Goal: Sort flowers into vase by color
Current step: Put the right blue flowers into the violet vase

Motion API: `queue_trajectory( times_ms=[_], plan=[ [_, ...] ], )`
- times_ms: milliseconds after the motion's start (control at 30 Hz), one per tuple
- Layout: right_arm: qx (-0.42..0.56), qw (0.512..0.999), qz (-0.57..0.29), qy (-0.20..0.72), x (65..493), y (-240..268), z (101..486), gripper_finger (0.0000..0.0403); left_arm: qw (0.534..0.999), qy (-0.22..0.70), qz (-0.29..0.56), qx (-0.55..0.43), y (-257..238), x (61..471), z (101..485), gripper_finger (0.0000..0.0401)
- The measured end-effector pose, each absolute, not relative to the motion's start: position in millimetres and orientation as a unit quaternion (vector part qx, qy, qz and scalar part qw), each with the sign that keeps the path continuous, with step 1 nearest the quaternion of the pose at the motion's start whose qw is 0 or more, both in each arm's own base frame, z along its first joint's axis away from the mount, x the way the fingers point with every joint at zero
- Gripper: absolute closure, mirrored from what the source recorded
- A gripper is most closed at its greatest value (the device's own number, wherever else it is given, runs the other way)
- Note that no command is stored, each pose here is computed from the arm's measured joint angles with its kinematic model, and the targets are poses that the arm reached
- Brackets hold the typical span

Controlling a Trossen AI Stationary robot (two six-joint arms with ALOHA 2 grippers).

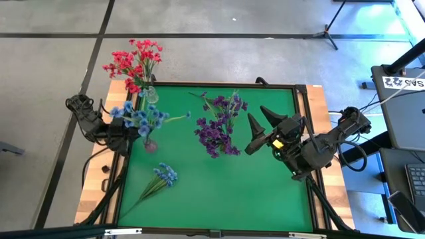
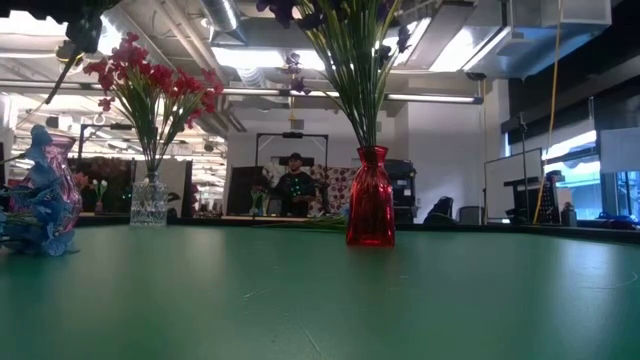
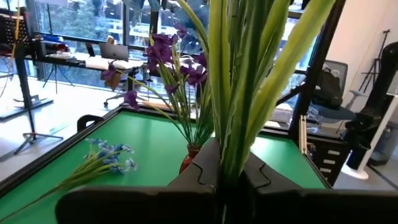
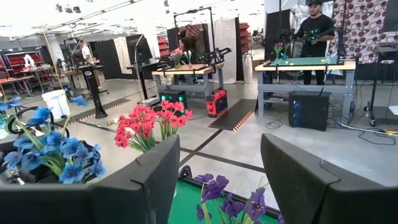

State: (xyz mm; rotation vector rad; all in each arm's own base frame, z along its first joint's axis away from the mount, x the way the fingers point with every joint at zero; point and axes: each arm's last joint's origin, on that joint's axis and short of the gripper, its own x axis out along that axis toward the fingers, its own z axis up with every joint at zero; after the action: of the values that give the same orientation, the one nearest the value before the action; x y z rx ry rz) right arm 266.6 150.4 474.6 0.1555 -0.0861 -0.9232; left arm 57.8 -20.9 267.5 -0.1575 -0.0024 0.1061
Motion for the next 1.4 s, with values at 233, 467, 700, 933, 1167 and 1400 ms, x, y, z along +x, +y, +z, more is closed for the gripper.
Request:
queue_trajectory(
  times_ms=[233,467,700,933,1167,1400],
  plan=[
    [0.068,0.893,-0.442,-0.038,266.8,150.6,474.0,0.0178,0.992,-0.009,0.081,-0.092,-19.2,57.6,268.6,0.0386],
    [0.069,0.913,-0.399,-0.045,268.7,152.2,475.0,0.0178,0.984,-0.041,0.072,-0.155,-19.4,57.4,276.0,0.0391],
    [0.066,0.947,-0.307,-0.061,286.4,149.2,471.9,0.0178,0.976,-0.139,0.004,-0.166,-19.6,53.5,300.3,0.0396],
    [0.049,0.958,-0.276,-0.054,298.3,151.5,463.8,0.0178,0.982,-0.134,-0.034,-0.128,-22.5,53.9,299.0,0.0389],
    [0.038,0.977,-0.205,-0.055,303.4,152.7,462.6,0.0178,0.972,-0.146,0.007,-0.184,-18.9,52.9,301.9,0.0368],
    [0.017,0.982,-0.188,-0.032,306.7,150.4,457.0,0.0178,0.984,-0.143,-0.031,-0.103,-22.1,53.4,300.7,0.0379]
  ],
)
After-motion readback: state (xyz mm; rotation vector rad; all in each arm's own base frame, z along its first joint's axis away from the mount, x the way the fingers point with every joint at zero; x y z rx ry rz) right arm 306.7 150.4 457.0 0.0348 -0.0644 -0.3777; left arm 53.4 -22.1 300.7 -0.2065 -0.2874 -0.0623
